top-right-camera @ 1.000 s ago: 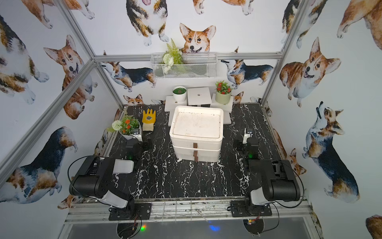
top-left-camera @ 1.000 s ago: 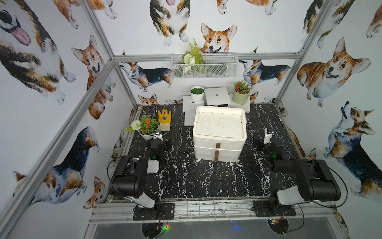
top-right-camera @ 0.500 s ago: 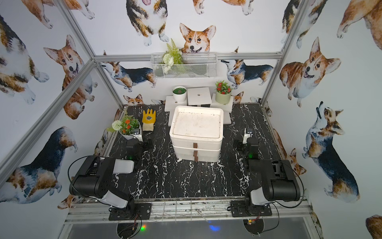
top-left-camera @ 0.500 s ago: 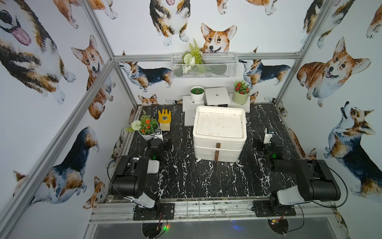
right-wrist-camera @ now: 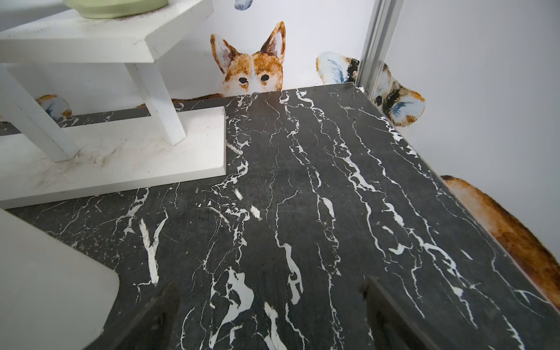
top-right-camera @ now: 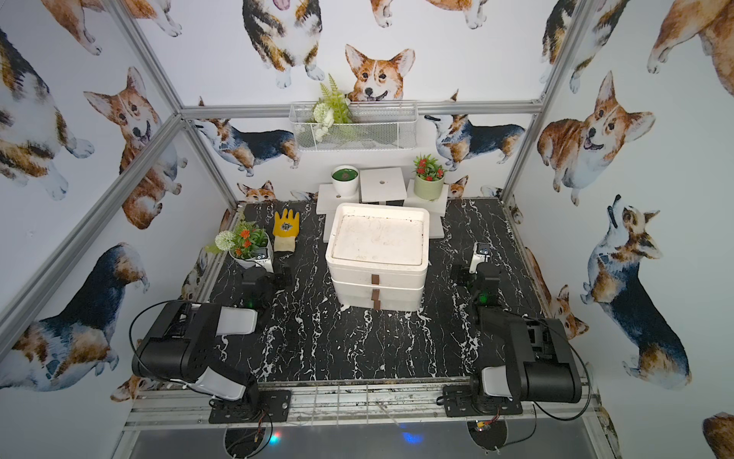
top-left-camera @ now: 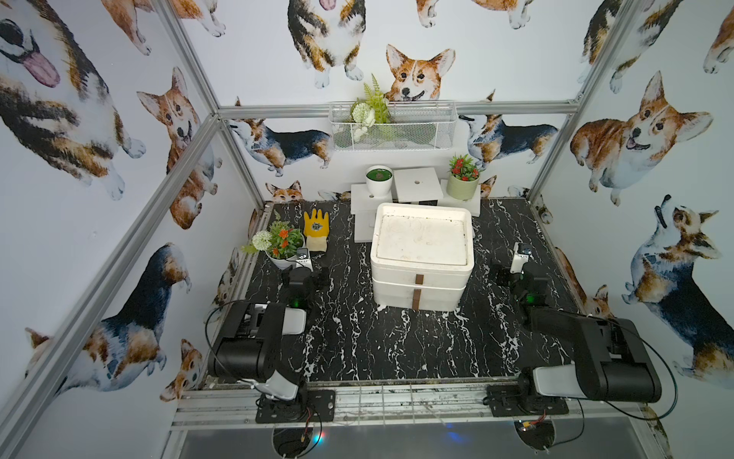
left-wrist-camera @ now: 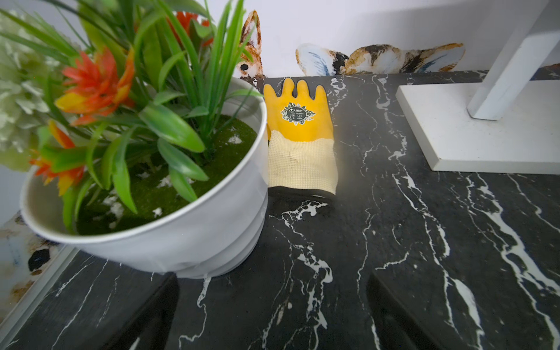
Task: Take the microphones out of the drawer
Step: Adjust the storage box at the center of the board.
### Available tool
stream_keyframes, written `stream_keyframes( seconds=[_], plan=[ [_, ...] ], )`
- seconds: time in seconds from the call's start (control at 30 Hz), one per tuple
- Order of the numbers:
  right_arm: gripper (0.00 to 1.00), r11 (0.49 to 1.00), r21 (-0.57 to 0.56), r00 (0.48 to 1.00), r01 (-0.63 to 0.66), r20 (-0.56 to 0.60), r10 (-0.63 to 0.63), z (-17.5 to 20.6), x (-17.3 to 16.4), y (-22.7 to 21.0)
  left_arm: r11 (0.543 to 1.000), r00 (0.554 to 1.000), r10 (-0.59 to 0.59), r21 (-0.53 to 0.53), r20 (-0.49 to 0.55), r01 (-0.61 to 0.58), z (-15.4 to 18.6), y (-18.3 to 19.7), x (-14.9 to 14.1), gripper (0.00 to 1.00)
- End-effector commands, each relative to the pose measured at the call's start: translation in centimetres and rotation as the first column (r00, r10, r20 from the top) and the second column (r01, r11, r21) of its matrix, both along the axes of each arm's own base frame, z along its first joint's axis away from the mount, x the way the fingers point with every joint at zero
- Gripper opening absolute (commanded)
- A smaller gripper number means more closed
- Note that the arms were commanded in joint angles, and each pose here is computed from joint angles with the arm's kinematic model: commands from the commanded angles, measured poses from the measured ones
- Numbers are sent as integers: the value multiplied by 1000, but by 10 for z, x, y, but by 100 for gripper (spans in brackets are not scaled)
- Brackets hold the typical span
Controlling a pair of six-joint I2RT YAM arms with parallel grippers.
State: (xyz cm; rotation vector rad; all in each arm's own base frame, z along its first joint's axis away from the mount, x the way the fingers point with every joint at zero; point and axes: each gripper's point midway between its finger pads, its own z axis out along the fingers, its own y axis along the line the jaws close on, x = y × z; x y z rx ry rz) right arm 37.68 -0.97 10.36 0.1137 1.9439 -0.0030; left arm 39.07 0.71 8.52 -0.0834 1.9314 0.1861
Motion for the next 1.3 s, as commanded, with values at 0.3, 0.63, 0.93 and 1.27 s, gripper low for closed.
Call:
stream_keyframes(
  seconds=[0.3, 0.63, 0.93, 1.27],
  plan=[
    [100, 1000, 0, 1000, -11, -19, 11, -15, 1, 2, 1000, 999, 14, -3, 33, -14, 8, 2, 3, 100],
    [100, 1000, -1, 1000, -11, -17, 11, -15, 1, 2, 1000, 999, 26, 1, 39, -26, 8, 3, 2, 100],
    [100, 1000, -1, 1000, -11, -16, 11, -15, 1, 2, 1000, 999, 27, 1, 38, -27, 8, 3, 3, 30],
    [100, 1000, -1, 1000, -10, -16, 10, -15, 1, 2, 1000, 999, 26, 2, 37, -26, 7, 3, 2, 85]
  ],
)
